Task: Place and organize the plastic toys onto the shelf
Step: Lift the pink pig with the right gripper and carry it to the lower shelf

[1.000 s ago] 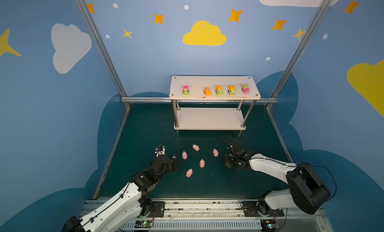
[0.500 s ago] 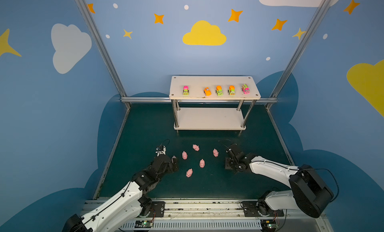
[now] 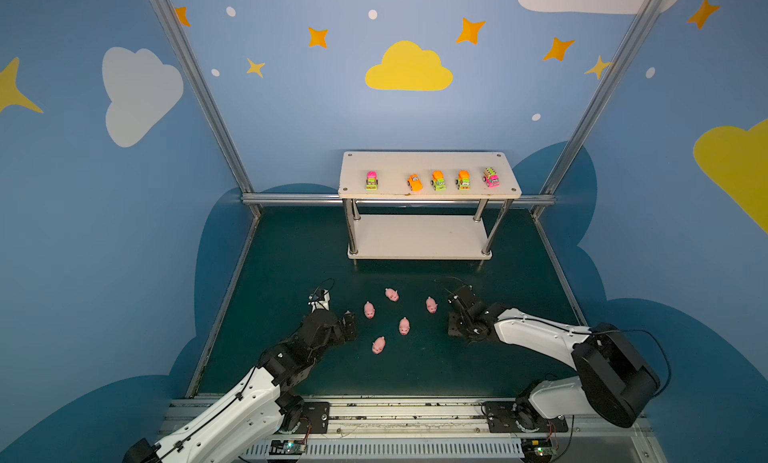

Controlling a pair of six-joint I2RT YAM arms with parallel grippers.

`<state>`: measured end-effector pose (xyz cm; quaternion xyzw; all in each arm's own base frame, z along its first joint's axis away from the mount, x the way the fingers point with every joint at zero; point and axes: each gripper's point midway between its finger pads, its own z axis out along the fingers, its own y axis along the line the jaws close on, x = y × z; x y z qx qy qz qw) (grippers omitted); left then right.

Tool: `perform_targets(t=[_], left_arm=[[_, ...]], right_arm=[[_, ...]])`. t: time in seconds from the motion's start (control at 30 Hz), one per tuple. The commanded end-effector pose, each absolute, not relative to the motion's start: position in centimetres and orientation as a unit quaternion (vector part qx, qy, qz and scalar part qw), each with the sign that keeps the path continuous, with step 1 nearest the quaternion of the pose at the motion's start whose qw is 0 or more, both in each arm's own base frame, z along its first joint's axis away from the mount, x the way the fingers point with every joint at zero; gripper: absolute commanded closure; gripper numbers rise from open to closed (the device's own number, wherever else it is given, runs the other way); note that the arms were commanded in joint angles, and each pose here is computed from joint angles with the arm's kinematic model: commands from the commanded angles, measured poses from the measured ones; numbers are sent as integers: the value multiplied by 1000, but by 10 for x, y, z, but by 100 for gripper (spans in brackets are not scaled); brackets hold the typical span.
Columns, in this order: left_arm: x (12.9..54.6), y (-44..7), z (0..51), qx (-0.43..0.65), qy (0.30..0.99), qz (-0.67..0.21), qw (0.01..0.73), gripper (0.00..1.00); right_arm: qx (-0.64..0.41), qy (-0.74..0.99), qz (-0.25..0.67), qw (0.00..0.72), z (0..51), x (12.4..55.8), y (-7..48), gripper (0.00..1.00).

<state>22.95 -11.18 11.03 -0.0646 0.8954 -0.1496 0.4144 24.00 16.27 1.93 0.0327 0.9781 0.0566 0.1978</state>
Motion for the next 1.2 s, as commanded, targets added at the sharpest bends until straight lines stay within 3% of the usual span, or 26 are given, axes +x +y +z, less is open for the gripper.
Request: perform_targets(t=[0.0, 0.23, 0.5, 0.83, 1.17], left_arm=[[230, -108, 112, -66, 895, -140, 419, 0], [231, -108, 111, -66, 895, -138, 418, 0], [233, -108, 111, -65, 895, -139, 419, 0], [245, -116, 119, -62, 894, -142, 420, 0], [260, -120, 126, -63, 894, -134, 424, 0]], right_arm=[[35, 982, 37, 184, 11, 237, 161, 59], [28, 982, 25, 186, 14, 241, 164, 70], [-1, 976, 36, 215, 39, 255, 173, 73], [-39, 955, 57, 288, 89, 328, 198, 72], [-30, 935, 38, 352, 111, 413, 178, 72]])
